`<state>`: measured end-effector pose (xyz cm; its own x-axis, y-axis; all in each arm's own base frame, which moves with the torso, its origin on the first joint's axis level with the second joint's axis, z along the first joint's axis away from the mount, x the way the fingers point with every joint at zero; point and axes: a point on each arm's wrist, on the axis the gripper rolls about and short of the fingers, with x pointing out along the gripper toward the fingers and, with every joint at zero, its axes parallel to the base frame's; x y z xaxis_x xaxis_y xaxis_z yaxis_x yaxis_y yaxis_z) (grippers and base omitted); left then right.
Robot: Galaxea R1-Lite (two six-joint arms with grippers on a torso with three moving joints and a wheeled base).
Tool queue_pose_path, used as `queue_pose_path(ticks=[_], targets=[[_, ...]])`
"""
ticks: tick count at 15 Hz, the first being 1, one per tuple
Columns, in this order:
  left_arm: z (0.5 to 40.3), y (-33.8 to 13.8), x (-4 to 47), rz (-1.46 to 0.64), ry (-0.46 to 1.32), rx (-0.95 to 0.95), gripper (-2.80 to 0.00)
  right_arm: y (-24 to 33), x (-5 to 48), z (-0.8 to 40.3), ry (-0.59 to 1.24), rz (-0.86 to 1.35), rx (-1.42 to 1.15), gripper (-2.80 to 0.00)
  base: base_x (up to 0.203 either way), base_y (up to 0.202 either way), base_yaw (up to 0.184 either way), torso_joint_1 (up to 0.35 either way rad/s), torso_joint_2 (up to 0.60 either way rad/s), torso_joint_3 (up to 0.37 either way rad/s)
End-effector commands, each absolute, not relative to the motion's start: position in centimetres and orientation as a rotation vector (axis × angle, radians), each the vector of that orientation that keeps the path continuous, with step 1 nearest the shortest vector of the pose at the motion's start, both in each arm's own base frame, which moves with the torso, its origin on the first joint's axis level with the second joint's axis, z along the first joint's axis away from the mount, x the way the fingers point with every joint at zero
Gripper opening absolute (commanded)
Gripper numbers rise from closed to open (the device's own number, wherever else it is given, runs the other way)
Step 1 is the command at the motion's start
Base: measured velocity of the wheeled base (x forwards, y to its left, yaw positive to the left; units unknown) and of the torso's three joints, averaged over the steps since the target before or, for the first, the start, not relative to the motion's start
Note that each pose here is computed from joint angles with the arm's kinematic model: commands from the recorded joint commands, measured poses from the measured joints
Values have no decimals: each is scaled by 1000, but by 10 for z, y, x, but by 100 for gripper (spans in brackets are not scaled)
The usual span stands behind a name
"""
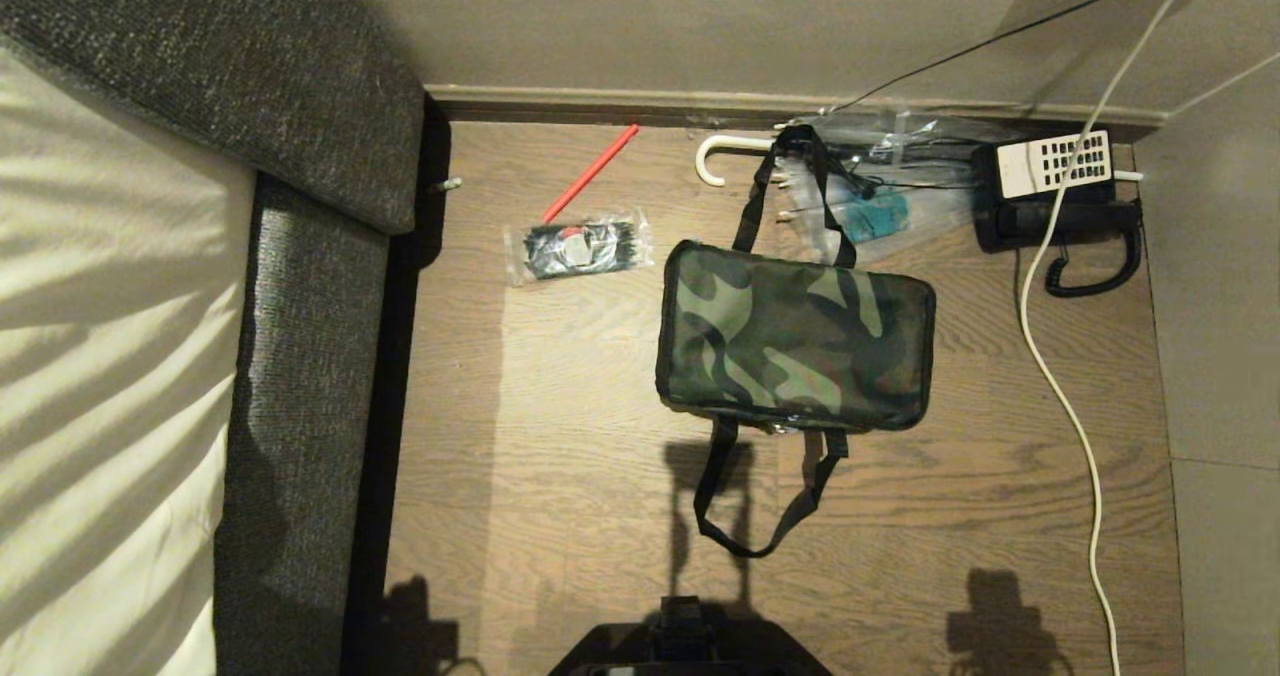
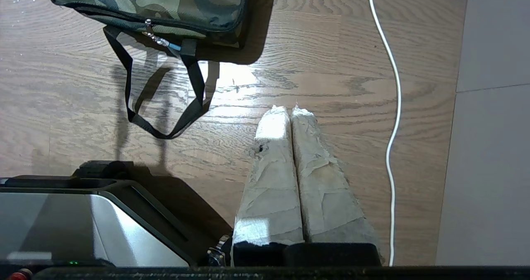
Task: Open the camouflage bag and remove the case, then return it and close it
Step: Open the top of the storage box
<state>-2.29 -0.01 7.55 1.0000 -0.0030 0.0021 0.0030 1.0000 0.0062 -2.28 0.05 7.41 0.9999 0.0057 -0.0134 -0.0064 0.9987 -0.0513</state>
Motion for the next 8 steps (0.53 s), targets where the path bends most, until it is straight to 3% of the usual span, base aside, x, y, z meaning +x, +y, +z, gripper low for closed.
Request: queue_pose_path(ticks=[1, 8], targets=[[75, 0, -23, -3, -2, 6, -280, 0, -23, 74, 14, 6, -52, -280, 0, 0, 0, 0, 0, 0], [75, 0, -23, -3, -1, 6, -280, 0, -23, 74, 15, 7, -52, -280, 0, 0, 0, 0, 0, 0]])
